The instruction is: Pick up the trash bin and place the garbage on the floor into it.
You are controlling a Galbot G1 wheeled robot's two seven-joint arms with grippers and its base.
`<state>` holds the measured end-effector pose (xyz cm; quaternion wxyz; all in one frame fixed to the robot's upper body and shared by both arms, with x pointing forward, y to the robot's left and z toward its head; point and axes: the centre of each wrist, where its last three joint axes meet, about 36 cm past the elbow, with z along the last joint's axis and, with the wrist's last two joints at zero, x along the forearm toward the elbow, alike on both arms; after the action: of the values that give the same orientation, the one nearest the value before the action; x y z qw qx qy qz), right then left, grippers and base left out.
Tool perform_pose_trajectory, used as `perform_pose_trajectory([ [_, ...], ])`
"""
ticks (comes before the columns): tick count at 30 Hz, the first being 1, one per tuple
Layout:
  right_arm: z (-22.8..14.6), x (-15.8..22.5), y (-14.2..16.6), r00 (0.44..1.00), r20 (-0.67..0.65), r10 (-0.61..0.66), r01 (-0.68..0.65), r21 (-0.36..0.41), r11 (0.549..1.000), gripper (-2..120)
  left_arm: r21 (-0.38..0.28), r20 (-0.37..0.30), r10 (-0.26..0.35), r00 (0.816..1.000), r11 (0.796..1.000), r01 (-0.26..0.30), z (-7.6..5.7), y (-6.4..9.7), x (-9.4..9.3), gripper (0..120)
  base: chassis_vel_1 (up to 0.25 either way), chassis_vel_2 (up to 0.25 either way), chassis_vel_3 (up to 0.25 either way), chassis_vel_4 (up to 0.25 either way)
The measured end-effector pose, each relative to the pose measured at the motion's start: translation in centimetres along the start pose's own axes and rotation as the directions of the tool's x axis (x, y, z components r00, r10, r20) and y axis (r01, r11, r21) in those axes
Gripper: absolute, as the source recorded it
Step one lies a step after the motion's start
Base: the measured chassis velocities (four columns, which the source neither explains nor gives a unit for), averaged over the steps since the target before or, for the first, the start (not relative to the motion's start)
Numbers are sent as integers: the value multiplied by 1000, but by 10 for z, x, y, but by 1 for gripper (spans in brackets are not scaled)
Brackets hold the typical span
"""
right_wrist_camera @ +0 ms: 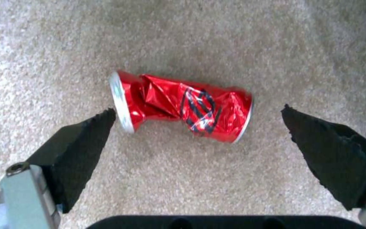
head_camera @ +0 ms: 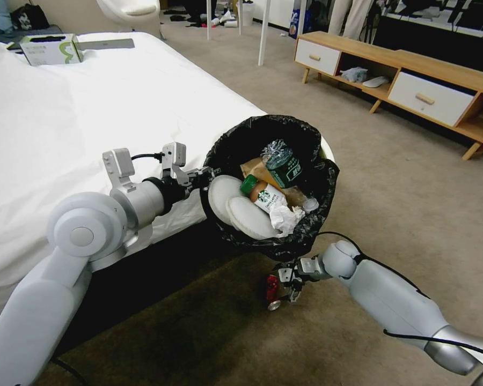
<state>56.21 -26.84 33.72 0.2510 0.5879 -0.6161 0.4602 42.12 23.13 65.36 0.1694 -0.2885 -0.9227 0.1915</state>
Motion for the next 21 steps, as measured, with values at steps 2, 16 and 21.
perform_pose_trajectory([
  [2,1,0,0,1000,-3,-1,1,1,1000,100,-1,1,0,1000,1000,0,0,0,1,2,0,0,0,0],
  [16,1,0,-11,994,-74,-81,94,196,976,100,-5,12,-8,1000,1000,8,-1,-1,6,2,0,0,0,0],
  [21,3,1,-12,994,-76,-83,96,192,977,100,-4,12,-7,1000,1000,7,-1,-1,6,2,0,0,0,0],
])
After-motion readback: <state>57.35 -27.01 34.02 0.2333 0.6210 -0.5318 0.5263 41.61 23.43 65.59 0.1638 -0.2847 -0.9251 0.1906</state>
